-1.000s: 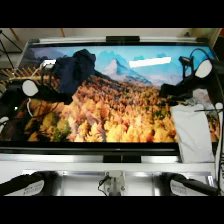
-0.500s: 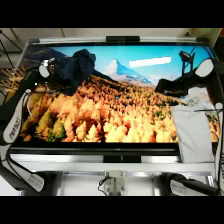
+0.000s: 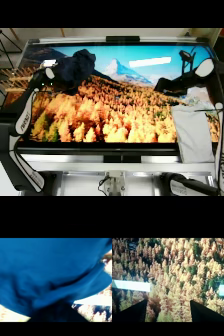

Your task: Fold the shirts.

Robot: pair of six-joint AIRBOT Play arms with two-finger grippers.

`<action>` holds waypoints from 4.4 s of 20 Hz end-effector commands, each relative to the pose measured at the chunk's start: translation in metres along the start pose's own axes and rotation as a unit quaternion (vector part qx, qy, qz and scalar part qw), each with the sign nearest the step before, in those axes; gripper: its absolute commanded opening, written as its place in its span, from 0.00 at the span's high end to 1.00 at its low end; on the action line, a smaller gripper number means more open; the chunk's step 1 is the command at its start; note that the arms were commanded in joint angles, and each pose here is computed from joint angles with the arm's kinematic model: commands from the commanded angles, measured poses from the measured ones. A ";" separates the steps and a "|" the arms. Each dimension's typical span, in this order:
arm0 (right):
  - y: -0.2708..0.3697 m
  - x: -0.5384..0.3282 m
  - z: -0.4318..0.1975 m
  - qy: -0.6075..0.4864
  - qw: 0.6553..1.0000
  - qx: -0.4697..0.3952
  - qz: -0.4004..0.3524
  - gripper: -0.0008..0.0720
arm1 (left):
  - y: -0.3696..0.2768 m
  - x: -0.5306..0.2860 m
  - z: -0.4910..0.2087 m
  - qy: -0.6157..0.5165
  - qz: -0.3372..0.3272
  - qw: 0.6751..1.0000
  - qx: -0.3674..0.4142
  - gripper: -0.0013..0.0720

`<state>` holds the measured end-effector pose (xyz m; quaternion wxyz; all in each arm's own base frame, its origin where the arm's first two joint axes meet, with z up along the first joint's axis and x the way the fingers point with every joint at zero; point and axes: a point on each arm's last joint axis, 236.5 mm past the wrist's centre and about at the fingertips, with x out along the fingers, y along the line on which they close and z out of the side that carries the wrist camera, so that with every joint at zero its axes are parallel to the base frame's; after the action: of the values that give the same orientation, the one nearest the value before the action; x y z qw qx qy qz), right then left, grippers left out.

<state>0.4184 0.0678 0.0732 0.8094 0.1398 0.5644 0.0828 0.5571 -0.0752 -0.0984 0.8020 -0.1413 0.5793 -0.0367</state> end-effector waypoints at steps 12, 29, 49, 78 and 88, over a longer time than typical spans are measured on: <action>0.009 -0.140 0.010 -0.163 0.979 -0.106 -0.063 0.10 | -0.255 -0.450 -0.012 -0.395 -0.200 0.857 0.265 0.95; 0.022 -0.131 -0.129 -0.048 0.996 -0.069 0.001 0.10 | -0.311 -0.436 -0.102 -0.317 -0.235 0.856 0.333 0.94; 0.129 0.120 -0.289 0.231 0.953 -0.025 0.196 0.52 | -0.257 -0.380 -0.077 -0.264 -0.123 0.897 0.334 0.94; 0.131 -0.446 0.051 -0.634 0.739 -0.228 0.024 0.89 | -0.179 -0.621 -0.068 -0.551 -0.089 0.795 0.239 0.94; 0.049 -0.078 0.122 -0.220 0.967 -0.119 0.053 0.89 | -0.060 -0.417 0.060 -0.409 0.097 0.894 0.152 0.94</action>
<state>0.4785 0.0693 0.3053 0.9640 0.0420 0.2102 0.1575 0.4350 -0.0782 0.3724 0.9871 0.0465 0.1455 -0.0483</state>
